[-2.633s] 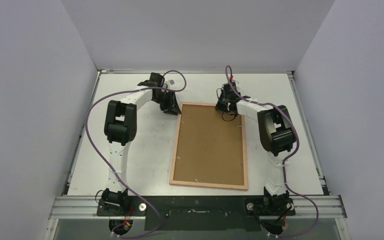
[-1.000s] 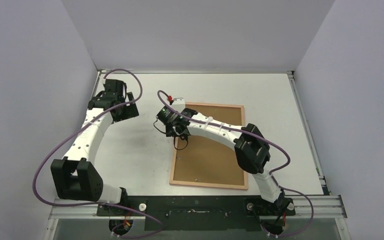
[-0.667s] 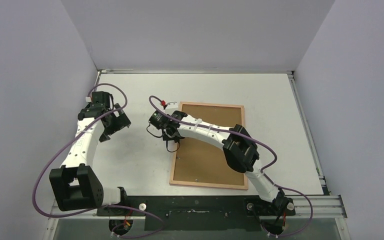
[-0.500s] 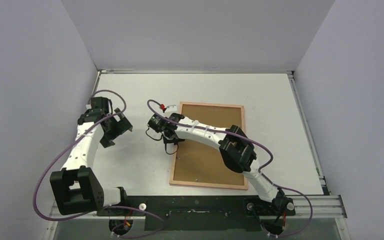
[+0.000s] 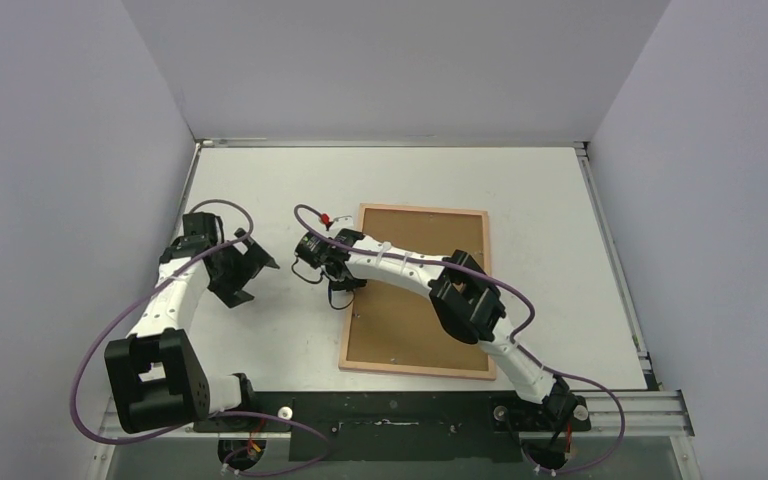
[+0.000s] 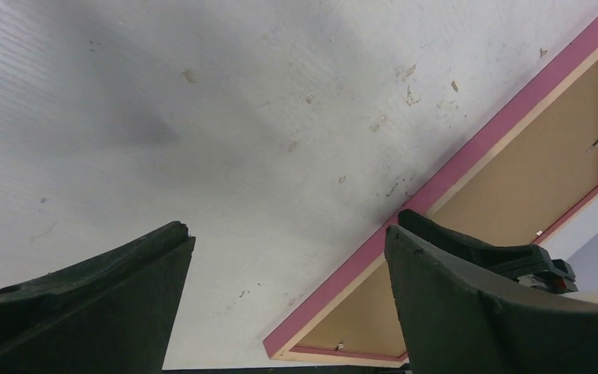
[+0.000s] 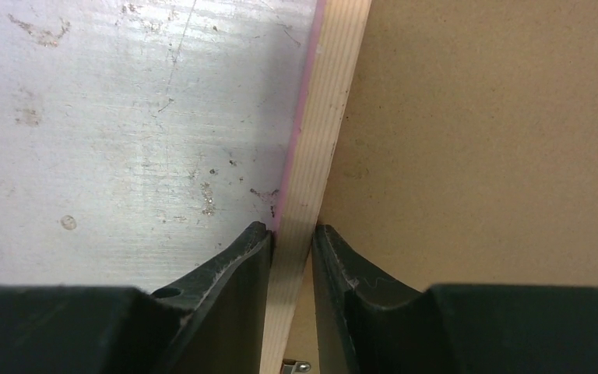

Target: Put the photo into the frame

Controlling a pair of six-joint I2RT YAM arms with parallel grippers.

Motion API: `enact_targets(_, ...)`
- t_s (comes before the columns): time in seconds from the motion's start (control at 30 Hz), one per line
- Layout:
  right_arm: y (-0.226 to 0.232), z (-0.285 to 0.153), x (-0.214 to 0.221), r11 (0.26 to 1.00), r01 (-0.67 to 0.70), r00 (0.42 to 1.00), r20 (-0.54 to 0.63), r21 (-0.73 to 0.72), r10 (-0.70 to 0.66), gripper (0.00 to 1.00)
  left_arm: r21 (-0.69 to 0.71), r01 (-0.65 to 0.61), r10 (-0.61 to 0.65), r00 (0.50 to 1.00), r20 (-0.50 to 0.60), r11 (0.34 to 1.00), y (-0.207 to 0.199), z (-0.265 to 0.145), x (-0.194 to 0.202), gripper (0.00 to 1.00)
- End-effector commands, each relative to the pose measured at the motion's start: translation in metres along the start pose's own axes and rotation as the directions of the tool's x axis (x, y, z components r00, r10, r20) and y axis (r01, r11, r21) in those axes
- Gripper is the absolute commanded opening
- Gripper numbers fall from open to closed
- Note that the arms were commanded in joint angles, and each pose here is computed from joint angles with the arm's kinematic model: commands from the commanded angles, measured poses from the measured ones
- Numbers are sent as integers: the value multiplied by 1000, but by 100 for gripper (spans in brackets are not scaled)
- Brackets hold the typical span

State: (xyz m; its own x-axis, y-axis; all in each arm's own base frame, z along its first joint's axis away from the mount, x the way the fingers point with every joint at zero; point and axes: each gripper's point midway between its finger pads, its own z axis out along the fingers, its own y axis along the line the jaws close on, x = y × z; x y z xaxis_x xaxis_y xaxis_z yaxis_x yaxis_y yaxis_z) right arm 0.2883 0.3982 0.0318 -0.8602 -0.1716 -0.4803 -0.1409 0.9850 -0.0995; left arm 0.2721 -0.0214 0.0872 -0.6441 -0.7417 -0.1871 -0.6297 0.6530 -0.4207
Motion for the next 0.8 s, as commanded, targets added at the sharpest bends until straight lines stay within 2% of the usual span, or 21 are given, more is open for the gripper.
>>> enact_targets(0.0, 15, -7, -6, 998, -40, 999, 9, -47, 41, 25, 101, 31, -31, 1000, -2, 994, -17, 2, -2, 93)
enact_targets(0.23, 16, -10, -5, 991, -126, 992, -26, -43, 125, 25, 111, 41, -38, 999, -25, 993, -16, 8, 3, 93)
enact_targets(0.43, 29, -37, -47, 955, -254, 963, 47, -155, 264, 10, 173, -36, 46, 997, -58, 984, -27, 4, 12, 93)
enact_targets(0.57, 26, -55, -76, 929, -298, 946, 65, -221, 319, 0, 244, -37, 68, 991, -119, 969, -37, 5, 24, 92)
enact_targets(0.77, 7, -85, -111, 887, -342, 921, 77, -310, 382, 0, 377, -73, 139, 979, -151, 923, -65, -1, 39, 88)
